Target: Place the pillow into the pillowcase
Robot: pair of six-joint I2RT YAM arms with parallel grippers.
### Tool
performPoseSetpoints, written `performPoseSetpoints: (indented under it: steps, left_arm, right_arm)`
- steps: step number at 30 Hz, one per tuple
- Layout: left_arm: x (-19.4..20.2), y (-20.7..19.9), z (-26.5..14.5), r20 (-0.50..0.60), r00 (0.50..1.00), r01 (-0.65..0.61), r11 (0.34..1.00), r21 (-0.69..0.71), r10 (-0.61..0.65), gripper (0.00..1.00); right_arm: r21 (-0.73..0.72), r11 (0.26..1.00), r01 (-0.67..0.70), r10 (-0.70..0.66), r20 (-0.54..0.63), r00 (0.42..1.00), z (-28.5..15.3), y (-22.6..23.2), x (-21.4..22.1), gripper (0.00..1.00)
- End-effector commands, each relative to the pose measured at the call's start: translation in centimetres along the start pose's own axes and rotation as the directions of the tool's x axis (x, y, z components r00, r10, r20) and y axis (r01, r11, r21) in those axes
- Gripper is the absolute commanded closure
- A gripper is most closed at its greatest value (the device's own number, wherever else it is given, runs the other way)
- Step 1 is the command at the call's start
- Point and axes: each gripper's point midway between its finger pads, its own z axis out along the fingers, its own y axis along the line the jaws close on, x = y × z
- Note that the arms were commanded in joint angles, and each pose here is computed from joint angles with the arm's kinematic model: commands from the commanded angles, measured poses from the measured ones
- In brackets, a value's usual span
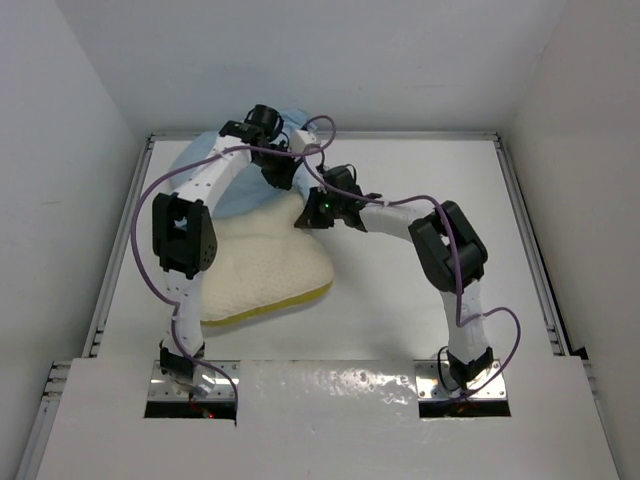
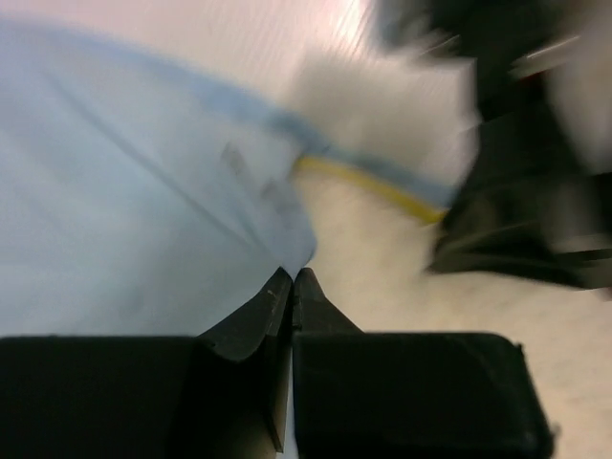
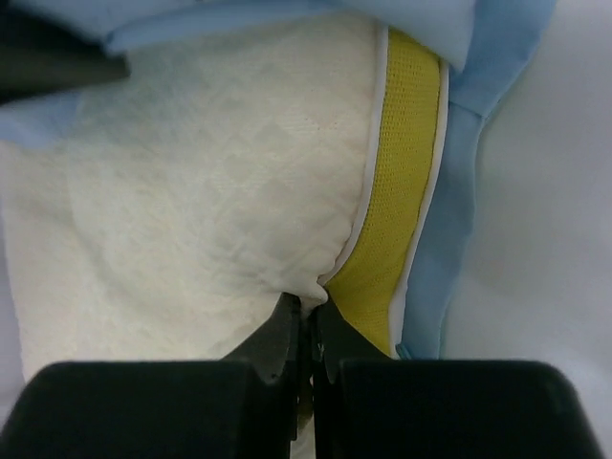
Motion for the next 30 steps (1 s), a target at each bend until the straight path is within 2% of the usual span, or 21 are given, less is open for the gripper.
performPoseSetpoints:
  steps: [1, 3, 5, 6, 9, 10, 15, 16, 17, 18, 19, 22, 23, 24, 26, 30]
  left_arm:
    - [-7.1, -3.6, -6.0, 0.269, 0.963, -0.065, 0.99, 0.129, 0.028, 1.0]
    - [-7.2, -5.2, -6.6, 0.296, 0.955, -0.093, 0.978, 0.185, 0.035, 1.0]
    - [-6.2, -6.9, -7.0, 0.289, 0.956, -0.123, 0.962, 0.242, 0.05, 1.0]
    - [-5.3, -8.1, -7.0, 0.273, 0.96, -0.142, 0.948, 0.283, 0.062, 1.0]
    - [-3.9, -9.3, -6.1, 0.232, 0.971, -0.125, 0.933, 0.337, 0.046, 1.0]
    - [-3.8, -9.5, -6.0, 0.234, 0.971, -0.128, 0.928, 0.349, 0.046, 1.0]
    - [-5.3, -8.8, -5.8, 0.278, 0.959, -0.137, 0.937, 0.32, 0.046, 1.0]
    - [-5.2, -9.3, -6.0, 0.268, 0.963, -0.134, 0.929, 0.344, 0.04, 1.0]
    - [-6.5, -10.1, -6.7, 0.298, 0.946, -0.228, 0.914, 0.334, 0.127, 1.0]
    - [-5.2, -11.6, -6.5, 0.235, 0.963, -0.215, 0.893, 0.396, 0.128, 1.0]
    - [-4.7, -12.5, -5.9, 0.199, 0.969, -0.216, 0.89, 0.401, 0.146, 1.0]
    - [-3.1, -14.1, -6.7, 0.201, 0.963, -0.249, 0.87, 0.425, 0.178, 1.0]
    - [-1.9, -14.6, -6.4, 0.173, 0.971, -0.226, 0.866, 0.446, 0.164, 1.0]
    - [-1.7, -14.8, -6.8, 0.174, 0.97, -0.232, 0.867, 0.442, 0.171, 1.0]
    - [-1.1, -14.8, -6.8, 0.158, 0.971, -0.231, 0.869, 0.437, 0.179, 1.0]
    - [-0.3, -14.9, -5.8, 0.147, 0.975, -0.217, 0.859, 0.464, 0.168, 1.0]
  right_arm:
    - [-0.125, 0.991, 0.041, -0.025, 0.124, 0.992, 1.4, 4.6, -5.5, 1.0]
    - [-0.216, 0.973, 0.085, -0.035, 0.229, 0.973, 0.2, 7.6, -8.3, 1.0]
    - [-0.322, 0.936, 0.142, -0.005, 0.392, 0.92, -3.0, 11.1, -11.7, 1.0]
    - [-0.371, 0.913, 0.17, 0.038, 0.493, 0.869, -5.3, 12.9, -13.5, 1.0]
    - [-0.394, 0.908, 0.142, 0.141, 0.605, 0.783, -7.3, 13.0, -15.8, 1.0]
    - [-0.411, 0.901, 0.137, 0.167, 0.622, 0.765, -7.6, 13.1, -16.1, 1.0]
    - [-0.42, 0.902, 0.104, 0.195, 0.61, 0.768, -6.3, 12.1, -14.7, 1.0]
    - [-0.405, 0.909, 0.095, 0.194, 0.616, 0.764, -6.1, 11.6, -14.7, 1.0]
    - [-0.39, 0.918, 0.072, 0.205, 0.621, 0.757, -5.8, 11.0, -15.0, 1.0]
    - [-0.372, 0.927, 0.043, 0.216, 0.625, 0.751, -5.1, 9.8, -15.0, 1.0]
    - [-0.332, 0.942, -0.044, 0.27, 0.675, 0.687, -5.2, 7.1, -16.4, 1.0]
    - [-0.271, 0.931, -0.245, 0.364, 0.736, 0.57, -4.6, 1.3, -17.5, 1.0]
    - [-0.204, 0.923, -0.325, 0.348, 0.802, 0.485, -5.2, -1.6, -18.5, 1.0]
    - [-0.109, 0.909, -0.402, 0.311, 0.82, 0.48, -4.9, -3.7, -18.2, 1.0]
    - [-0.011, 0.869, -0.495, 0.257, 0.865, 0.431, -5.4, -6.3, -18.4, 1.0]
    - [0.021, 0.866, -0.5, 0.251, 0.846, 0.47, -4.6, -5.7, -17.0, 1.0]
